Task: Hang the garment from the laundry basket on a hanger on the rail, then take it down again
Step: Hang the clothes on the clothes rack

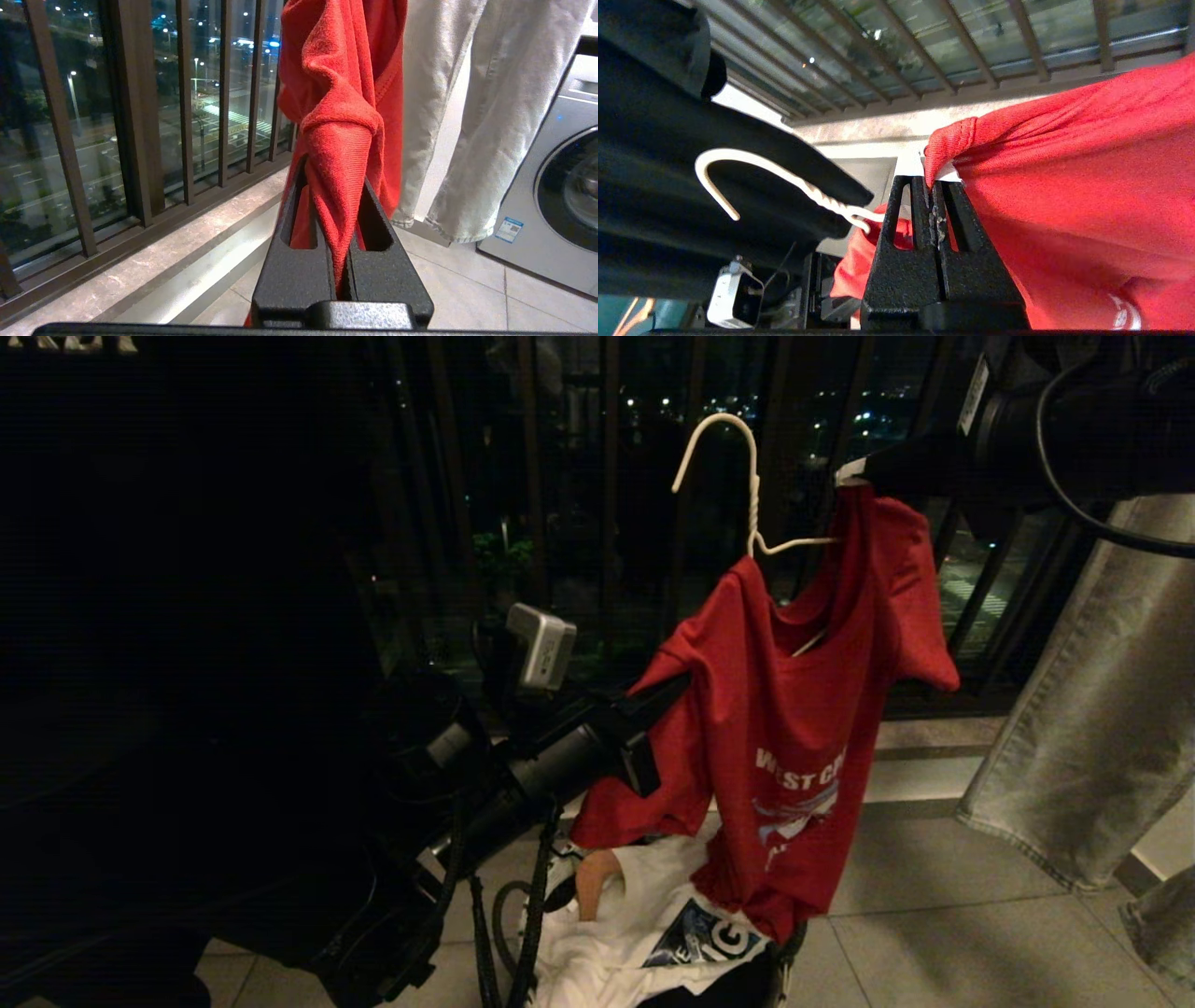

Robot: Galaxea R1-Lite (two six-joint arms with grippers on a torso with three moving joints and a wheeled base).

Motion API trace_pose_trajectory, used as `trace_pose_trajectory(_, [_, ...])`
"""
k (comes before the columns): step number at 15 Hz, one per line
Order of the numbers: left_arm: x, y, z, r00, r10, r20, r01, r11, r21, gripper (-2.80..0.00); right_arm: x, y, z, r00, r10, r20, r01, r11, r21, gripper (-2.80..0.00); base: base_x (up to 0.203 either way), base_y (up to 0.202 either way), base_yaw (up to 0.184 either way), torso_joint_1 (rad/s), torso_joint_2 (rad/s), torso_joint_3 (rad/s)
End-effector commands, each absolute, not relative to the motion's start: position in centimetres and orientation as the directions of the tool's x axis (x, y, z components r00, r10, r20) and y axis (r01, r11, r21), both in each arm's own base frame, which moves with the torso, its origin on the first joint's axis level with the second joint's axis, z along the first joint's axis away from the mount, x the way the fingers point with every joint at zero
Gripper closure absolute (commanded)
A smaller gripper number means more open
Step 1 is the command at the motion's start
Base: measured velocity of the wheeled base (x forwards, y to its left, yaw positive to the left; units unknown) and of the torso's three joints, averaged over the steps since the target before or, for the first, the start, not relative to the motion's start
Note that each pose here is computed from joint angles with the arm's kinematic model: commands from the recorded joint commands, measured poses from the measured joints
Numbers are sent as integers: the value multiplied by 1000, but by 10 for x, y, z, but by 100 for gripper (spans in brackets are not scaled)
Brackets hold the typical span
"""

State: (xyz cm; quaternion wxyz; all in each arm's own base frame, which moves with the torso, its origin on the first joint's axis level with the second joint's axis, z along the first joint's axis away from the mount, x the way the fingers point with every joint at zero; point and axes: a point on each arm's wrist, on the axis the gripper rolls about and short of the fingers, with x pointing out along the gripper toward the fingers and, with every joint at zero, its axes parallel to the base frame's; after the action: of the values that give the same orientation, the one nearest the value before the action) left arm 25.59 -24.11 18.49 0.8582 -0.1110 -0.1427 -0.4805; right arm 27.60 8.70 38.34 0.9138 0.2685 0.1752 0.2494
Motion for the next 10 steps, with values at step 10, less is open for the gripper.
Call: trace_pose_trajectory(10, [255, -242, 187, 491, -792, 363, 859, 510, -47, 0, 266, 112, 373, 750, 620, -228, -403, 703, 585, 0, 0, 0, 0, 0, 0, 0])
